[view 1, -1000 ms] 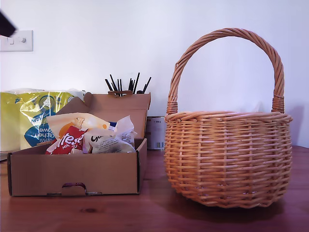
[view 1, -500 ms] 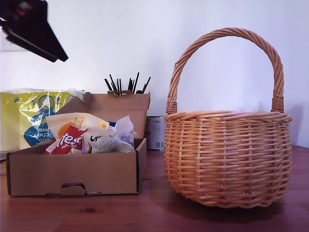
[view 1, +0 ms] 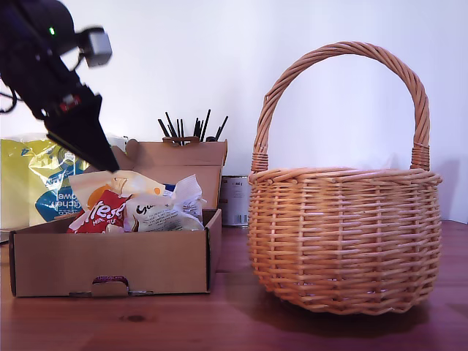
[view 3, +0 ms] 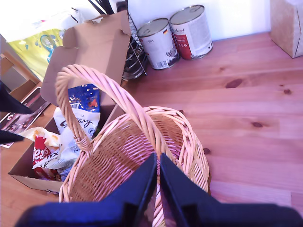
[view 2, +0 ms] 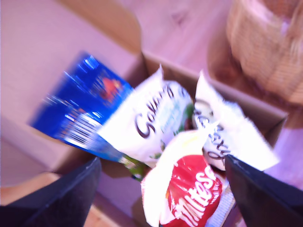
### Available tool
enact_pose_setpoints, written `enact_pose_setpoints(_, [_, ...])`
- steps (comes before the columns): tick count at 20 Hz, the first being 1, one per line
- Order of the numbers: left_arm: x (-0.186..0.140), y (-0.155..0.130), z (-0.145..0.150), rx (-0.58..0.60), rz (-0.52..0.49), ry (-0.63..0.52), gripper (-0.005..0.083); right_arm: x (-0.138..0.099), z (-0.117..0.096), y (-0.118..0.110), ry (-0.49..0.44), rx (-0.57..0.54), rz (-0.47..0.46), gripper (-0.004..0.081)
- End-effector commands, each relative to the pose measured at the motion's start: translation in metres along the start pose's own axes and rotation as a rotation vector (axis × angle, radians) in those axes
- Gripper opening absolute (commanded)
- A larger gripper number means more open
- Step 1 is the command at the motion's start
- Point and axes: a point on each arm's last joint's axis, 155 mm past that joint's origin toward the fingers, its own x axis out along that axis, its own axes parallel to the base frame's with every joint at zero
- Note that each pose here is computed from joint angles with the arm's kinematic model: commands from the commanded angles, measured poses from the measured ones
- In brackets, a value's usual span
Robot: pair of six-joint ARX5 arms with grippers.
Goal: Move the bags of Easter eggs from the cardboard box on the left into the woven basket on the right side.
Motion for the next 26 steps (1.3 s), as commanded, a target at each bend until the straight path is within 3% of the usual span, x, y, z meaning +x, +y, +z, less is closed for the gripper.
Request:
enact_pose_setpoints(1, [0.013,-0.002,-0.008,-0.002,-0.033,0.029,0.0763,0.0,0.006,0.003,-0.016,-0.017,0.011,-0.0012])
enact_pose_setpoints(8, [0.047,-0.016,-0.032,-0.016,-0.117,0.124,0.0763,0.001,0.006,0.003,-0.013,-0.016,0.011,-0.0012])
enact_pose_setpoints(13, [0.057,-0.014,-0.043,-0.006,-0.099,0.179,0.0757,0.001,0.006,0.003,-0.013,-0.015,0.011,-0.0012])
enact_pose_setpoints(15, [0.057,-0.012,-0.045,-0.008,-0.085,0.193,0.0679,0.001,0.006,0.003,-0.013,-0.016,0.011,-0.0012])
enact_pose_setpoints(19, [0.057,-0.01,-0.048,-0.005,-0.073,0.207,0.0239,0.001,0.006,0.003,-0.013,-0.015,0.011,-0.0012])
enact_pose_setpoints(20, [0.057,-0.009,-0.048,-0.003,-0.073,0.207,0.0179,0.001,0.006,0.003,-0.013,-0.015,0.011,-0.0012])
enact_pose_setpoints(26, [0.046,-0.006,-0.042,-0.003,-0.065,0.221,0.016,0.001,0.006,0.003,-0.013,-0.015,0.011,-0.0012])
